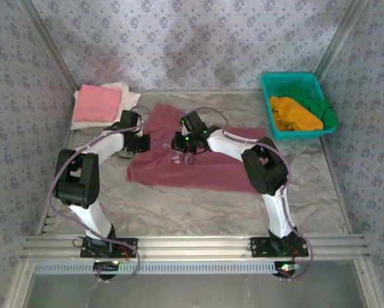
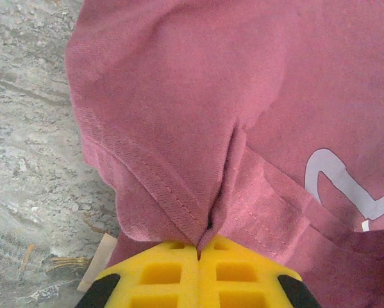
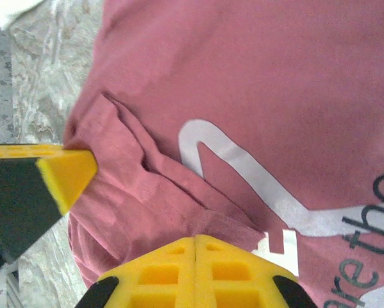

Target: Fold and stack the t-shirts

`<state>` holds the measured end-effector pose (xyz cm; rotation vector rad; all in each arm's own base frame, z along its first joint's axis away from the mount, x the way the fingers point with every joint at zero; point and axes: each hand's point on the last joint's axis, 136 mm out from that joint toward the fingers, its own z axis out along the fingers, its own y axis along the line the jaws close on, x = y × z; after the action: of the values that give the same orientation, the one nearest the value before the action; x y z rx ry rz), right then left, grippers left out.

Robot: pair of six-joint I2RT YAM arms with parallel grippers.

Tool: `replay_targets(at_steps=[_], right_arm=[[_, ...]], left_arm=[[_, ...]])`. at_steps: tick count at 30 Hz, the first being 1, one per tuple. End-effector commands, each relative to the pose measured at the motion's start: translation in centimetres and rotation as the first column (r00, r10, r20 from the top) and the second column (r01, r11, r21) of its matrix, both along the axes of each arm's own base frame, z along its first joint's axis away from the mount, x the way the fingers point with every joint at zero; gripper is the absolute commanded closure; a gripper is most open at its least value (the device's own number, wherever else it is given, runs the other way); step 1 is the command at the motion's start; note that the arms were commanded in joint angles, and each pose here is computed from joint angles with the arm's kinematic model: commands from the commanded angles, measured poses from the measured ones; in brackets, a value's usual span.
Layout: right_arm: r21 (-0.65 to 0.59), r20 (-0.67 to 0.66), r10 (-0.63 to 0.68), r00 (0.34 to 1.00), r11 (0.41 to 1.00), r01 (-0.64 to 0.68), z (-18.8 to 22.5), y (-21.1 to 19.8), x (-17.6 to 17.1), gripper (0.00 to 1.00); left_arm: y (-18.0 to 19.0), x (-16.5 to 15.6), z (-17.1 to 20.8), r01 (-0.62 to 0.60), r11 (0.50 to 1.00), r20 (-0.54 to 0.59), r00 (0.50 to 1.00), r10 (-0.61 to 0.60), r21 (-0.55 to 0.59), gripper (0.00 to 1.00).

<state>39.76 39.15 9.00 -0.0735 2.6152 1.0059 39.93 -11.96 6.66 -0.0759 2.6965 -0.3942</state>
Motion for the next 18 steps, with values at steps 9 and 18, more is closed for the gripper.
replay_targets(at_steps=[9, 18], right_arm=[[-0.013, 0.221, 0.070, 0.973, 0.998, -0.069, 4.9, -0.1, 2.5, 1.00], [-0.195, 0.088, 0.000, 0.996, 0.981, 0.017, -3.0, -3.6, 1.9, 1.00]], left_arm=[[1.5, -0.2, 0.0, -0.043, 0.999, -0.007, 0.999, 0.043, 0.033, 0.61], [2.9, -1.1, 0.8, -0.095, 0.993, 0.025, 0.995, 0.093, 0.074, 0.52]])
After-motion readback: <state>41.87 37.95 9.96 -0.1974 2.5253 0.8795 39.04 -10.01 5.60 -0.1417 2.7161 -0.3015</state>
